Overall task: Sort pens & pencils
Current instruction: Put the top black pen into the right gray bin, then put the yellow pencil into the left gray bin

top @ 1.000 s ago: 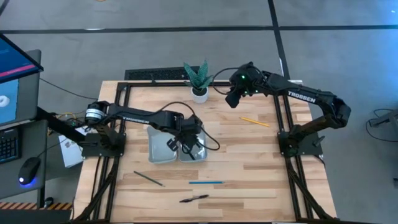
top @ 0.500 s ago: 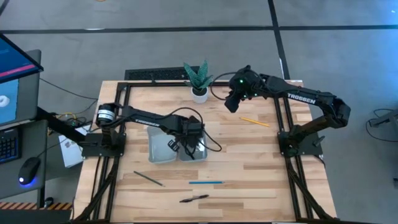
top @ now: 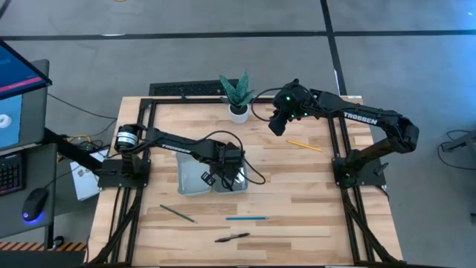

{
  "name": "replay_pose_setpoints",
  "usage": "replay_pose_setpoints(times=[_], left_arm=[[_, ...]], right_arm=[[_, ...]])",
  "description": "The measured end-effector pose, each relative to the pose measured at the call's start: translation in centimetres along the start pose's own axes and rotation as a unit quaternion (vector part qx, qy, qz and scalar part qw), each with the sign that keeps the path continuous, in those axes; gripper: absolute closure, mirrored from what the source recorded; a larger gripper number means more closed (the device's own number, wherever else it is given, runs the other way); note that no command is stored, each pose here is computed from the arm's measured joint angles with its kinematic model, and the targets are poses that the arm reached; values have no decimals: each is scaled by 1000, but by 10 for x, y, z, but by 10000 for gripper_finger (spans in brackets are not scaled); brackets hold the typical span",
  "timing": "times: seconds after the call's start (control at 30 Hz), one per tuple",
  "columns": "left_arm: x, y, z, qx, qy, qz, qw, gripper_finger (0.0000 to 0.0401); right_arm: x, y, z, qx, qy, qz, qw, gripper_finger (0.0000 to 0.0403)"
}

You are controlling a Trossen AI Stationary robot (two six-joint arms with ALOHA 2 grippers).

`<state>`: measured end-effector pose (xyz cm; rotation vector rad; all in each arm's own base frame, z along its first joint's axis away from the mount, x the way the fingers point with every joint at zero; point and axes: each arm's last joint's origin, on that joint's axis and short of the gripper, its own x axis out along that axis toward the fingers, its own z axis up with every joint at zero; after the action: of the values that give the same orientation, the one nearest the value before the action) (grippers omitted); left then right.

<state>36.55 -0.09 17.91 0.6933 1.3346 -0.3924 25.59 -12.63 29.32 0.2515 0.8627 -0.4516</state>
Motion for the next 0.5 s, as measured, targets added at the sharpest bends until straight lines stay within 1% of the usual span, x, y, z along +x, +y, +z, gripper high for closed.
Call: replay_pose_setpoints(times=[0.13, 0.23, 0.37, 0.5], left_arm=[[0, -1, 0, 11, -13, -15, 1000, 351], [0, -2, 1, 6, -28, -34, 999, 326], [0, -1, 1, -9, -22, -25, 999, 291], [0, -1, 1, -10, -16, -19, 1000, 271]], right_arm=[[0, 0, 0, 0, 0, 0, 1000, 234], [0, 0, 0, 0, 0, 0, 1000, 236], [0, 0, 0, 0, -1, 0, 1000, 236], [0, 0, 0, 0, -2, 0, 1000, 234]])
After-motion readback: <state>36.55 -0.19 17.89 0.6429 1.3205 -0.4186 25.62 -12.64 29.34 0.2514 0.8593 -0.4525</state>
